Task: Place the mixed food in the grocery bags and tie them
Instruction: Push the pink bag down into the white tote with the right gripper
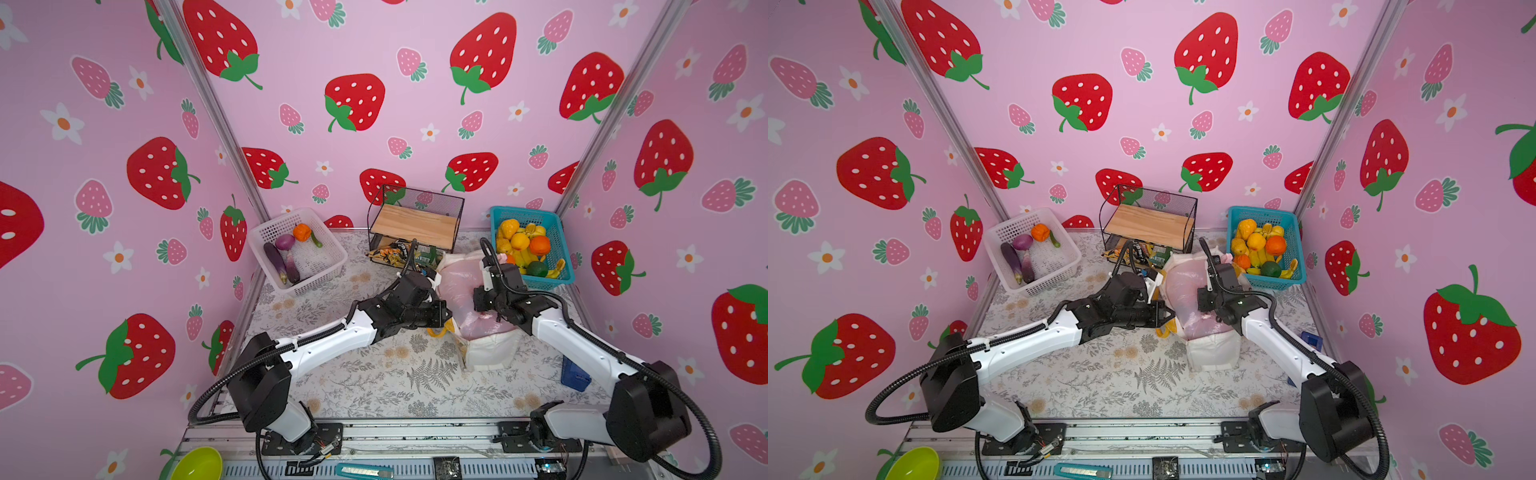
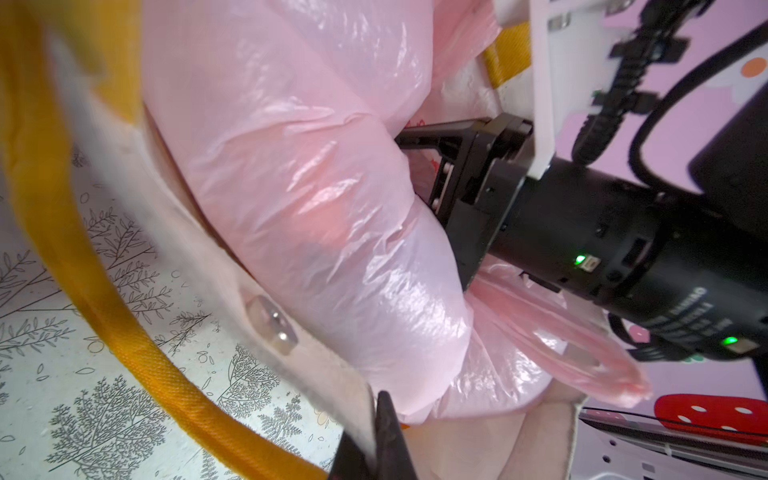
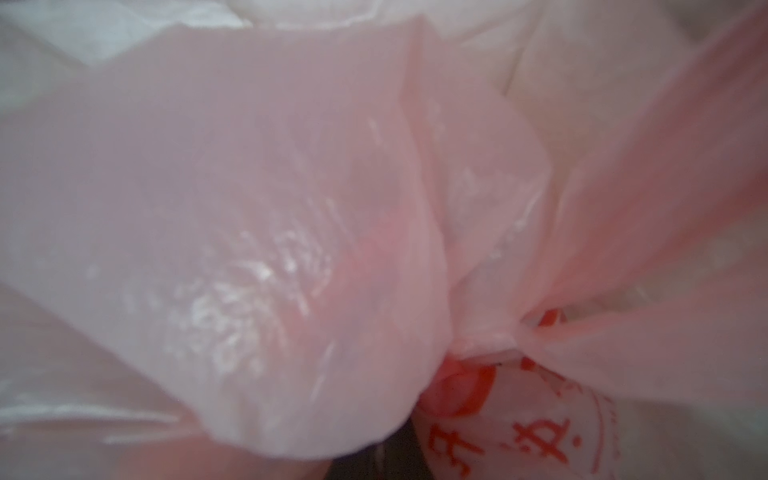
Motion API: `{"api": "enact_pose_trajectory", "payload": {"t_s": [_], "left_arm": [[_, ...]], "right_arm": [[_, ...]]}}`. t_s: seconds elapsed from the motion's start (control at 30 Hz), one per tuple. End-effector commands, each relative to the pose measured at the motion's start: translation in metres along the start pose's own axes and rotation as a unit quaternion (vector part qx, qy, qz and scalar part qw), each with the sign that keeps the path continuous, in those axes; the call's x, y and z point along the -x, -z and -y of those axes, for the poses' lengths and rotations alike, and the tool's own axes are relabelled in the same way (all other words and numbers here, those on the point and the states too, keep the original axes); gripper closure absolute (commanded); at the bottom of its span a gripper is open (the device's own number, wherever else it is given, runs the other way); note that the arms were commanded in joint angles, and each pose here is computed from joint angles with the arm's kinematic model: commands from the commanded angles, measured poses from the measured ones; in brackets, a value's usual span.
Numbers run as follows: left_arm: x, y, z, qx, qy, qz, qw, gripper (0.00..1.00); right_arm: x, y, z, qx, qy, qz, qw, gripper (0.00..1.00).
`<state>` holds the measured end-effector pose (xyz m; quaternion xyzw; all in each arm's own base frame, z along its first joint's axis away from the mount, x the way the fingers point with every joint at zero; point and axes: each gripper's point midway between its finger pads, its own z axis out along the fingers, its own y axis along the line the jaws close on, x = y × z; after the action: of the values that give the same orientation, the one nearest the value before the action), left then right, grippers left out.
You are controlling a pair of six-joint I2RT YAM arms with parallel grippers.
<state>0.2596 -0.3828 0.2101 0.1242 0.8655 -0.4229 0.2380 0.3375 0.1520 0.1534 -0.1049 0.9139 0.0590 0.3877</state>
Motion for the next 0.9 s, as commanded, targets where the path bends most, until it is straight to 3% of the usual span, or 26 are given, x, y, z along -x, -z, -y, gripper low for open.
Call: {"api": "enact_pose_trajectory", "payload": {"t_s": [0.0, 0.1, 0.27, 0.43, 0.63, 0.73, 0.87], "left_arm": [[0.034, 0.029, 0.055, -0.092, -0.034, 0.055, 0.994, 1.00], [0.034, 0.027, 0.052, -0.092, -0.033, 0.052, 0.994, 1.00], [0.029, 0.017, 0.044, -0.084, -0.021, 0.040, 0.995, 1.00], [0.028, 0.015, 0.034, -0.062, -0.024, 0.041, 0.997, 1.00], [0.029, 0.018, 0.025, -0.040, -0.028, 0.048, 0.998, 1.00], [0.027, 0.020, 0.023, -0.035, -0.031, 0.049, 0.998, 1.00], [0.027, 0.020, 0.020, -0.030, -0.031, 0.051, 0.998, 1.00]], "right_arm": [[-0.033, 0.009, 0.037, -0.098, 0.010, -0.044, 0.994, 0.95], [-0.044, 0.004, 0.033, -0.086, 0.007, -0.049, 0.995, 0.95], [-0.073, -0.013, 0.005, -0.026, 0.022, -0.096, 0.995, 0.85], [-0.039, 0.009, -0.027, 0.056, 0.043, -0.065, 0.995, 0.65], [0.016, 0.057, -0.038, 0.093, 0.048, 0.003, 0.994, 0.41], [0.038, 0.072, -0.041, 0.100, 0.051, 0.036, 0.993, 0.35], [0.053, 0.068, -0.058, 0.136, 0.045, 0.060, 0.988, 0.35]]}}
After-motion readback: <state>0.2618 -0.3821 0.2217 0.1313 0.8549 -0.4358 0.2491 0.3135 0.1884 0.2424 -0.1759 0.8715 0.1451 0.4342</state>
